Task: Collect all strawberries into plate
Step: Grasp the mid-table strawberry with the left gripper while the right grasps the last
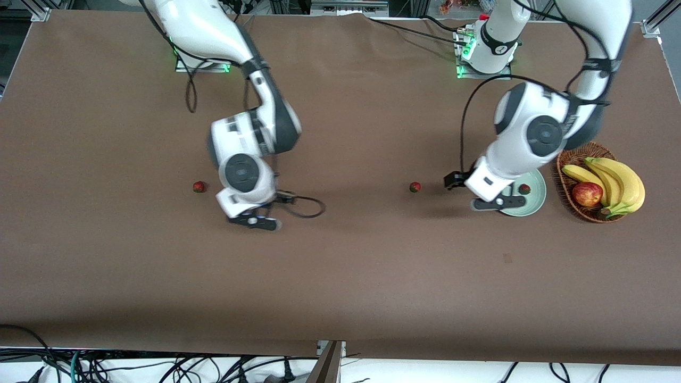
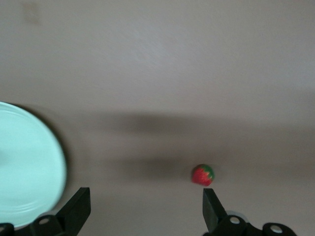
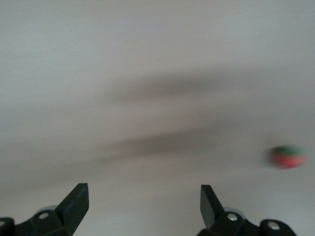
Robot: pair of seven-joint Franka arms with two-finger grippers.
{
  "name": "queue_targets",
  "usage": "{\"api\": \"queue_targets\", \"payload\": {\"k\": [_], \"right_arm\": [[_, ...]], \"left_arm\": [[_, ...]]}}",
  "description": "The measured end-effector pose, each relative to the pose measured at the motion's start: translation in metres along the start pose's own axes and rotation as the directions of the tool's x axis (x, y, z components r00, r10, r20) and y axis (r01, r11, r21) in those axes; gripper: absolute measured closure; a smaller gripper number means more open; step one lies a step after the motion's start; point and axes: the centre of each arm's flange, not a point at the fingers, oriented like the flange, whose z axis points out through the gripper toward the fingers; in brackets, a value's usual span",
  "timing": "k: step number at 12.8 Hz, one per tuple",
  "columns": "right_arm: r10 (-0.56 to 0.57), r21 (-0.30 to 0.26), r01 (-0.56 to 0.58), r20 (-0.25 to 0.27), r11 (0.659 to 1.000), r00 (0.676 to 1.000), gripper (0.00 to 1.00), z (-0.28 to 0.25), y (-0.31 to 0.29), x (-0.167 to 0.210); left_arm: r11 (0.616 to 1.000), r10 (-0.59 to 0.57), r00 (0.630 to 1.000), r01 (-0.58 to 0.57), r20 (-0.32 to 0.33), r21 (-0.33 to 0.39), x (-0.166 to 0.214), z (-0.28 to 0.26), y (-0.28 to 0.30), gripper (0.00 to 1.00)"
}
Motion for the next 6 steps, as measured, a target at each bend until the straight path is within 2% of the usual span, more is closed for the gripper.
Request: {"api": "queue_targets", "payload": {"k": [1,3,6], "right_arm": [[-0.035,-0.016,0.035,0.005,0.999,0.999,0.00,0.008,0.047,0.005],[-0.100,-0.013,0.099,-0.022,0.995,0.995,0.00,0.043,0.119,0.003],[-0.112,-0.011,0.112,-0.045,0.994,0.993,0.00,0.110,0.165,-0.025]], "left_arm": [[1.000,-0.009,1.000,0.009,-0.008,0.004,-0.006,0.017,0.016,0.00],[1.000,-0.021,1.000,0.021,-0.018,0.011,-0.015,0.046,0.039,0.00],[0.999,-0.025,0.999,0.026,-0.032,0.048,-0.024,0.083,0.056,0.00]]}}
